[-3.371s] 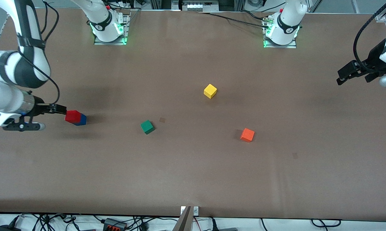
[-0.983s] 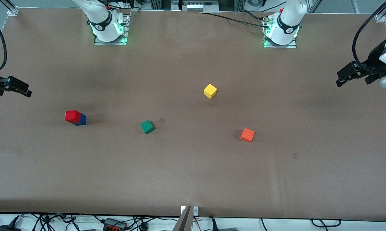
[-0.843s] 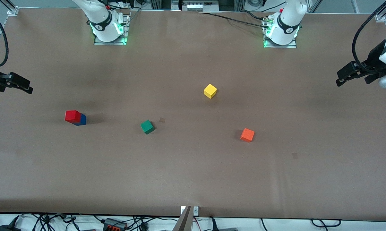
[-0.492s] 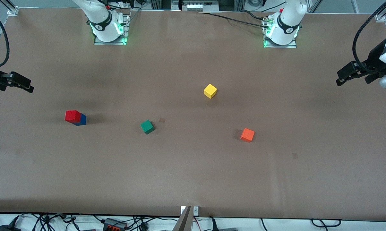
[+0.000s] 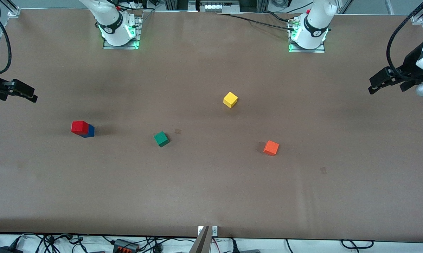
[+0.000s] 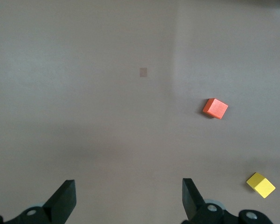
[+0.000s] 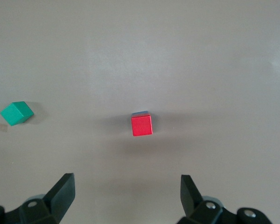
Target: Pass red block to right arm, stack on blue
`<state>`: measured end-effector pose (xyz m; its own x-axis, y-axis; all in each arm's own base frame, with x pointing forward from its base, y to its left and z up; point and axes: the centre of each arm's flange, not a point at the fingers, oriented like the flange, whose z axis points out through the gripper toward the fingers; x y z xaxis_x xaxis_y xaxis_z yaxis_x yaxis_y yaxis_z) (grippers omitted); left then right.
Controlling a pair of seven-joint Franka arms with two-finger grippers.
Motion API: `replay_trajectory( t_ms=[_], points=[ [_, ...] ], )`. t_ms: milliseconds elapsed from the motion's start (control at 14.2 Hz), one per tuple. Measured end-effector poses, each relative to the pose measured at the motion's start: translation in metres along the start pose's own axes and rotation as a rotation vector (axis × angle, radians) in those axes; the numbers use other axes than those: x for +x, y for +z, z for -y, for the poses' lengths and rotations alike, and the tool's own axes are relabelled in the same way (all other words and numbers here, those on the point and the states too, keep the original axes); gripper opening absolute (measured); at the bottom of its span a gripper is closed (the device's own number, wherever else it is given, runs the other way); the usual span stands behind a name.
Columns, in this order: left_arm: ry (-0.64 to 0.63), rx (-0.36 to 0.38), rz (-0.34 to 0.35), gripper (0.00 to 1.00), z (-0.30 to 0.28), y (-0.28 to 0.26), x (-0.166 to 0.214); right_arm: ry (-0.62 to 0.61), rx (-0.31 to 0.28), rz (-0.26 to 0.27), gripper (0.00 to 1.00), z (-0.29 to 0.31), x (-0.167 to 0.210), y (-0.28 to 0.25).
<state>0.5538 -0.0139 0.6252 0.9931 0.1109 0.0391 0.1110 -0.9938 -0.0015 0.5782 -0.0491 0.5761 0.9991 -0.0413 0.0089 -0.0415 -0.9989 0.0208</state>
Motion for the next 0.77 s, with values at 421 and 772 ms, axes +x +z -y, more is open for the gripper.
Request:
replay_trajectory(
  t_ms=[421, 772],
  points=[
    [0.000, 0.001, 0.007, 1.00, 0.0001, 0.0006, -0.0007, -0.007, 0.000, 0.000, 1.00, 0.0038, 0.0001, 0.0000],
    [-0.001, 0.001, 0.009, 1.00, 0.0001, 0.0007, -0.0009, -0.015, 0.001, 0.003, 1.00, 0.0086, 0.0007, 0.0011]
  ],
)
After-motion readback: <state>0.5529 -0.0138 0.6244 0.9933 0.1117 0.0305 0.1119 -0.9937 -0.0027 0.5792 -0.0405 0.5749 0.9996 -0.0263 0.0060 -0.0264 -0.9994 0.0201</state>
